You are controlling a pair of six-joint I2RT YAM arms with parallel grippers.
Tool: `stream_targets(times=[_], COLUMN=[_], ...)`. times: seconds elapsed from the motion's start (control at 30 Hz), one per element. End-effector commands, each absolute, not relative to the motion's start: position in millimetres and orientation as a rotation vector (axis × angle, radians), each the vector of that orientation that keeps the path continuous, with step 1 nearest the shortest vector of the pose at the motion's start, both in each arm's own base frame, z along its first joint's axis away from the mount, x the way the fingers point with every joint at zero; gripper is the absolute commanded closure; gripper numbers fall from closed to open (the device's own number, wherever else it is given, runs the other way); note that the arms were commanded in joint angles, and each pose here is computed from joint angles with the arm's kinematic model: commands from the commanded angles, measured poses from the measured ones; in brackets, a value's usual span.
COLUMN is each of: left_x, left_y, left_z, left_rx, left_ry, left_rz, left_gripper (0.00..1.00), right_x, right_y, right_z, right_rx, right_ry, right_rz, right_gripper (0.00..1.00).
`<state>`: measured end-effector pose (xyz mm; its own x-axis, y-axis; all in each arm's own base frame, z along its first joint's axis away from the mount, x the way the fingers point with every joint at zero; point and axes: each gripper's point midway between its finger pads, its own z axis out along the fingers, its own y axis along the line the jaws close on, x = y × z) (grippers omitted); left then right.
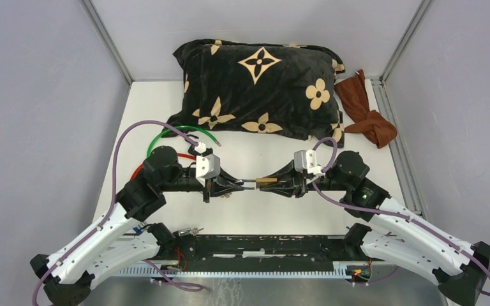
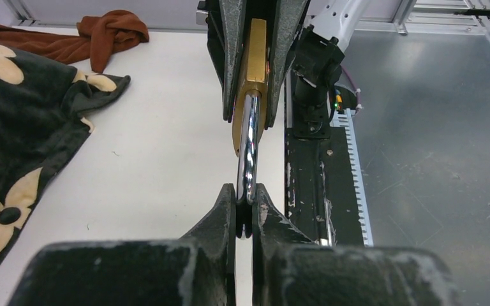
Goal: Lock with the key
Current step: Lock the lock.
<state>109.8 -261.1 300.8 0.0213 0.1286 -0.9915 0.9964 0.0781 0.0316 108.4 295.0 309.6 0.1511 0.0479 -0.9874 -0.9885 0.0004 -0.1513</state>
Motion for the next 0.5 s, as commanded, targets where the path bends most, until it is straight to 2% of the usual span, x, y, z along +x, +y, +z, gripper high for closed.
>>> stream_targets(times=[0.0, 0.23, 0.47], left_x=[119.9, 137.8, 126.0], left_y=[-265.8, -271.6, -284.5], left_z=[323.3, 332.9, 330.1], left_rx=[1.176, 1.061, 1.030], left_ry=[1.238, 1.214, 1.235], left_rz=[-1.057, -1.040, -1.190], left_gripper=[0.98, 0.98, 0.98], right_x=[82.0, 71.0, 74.2], right_y=[300.0, 301.6, 308.6], right_z=[341.5, 349.2, 347.1], right_rx=[-1.261, -1.230, -1.206], right_ry=[0.910, 0.850, 0.850], right_rz=[1.278, 1.359, 1.373], right_gripper=[1.00, 1.00, 1.00])
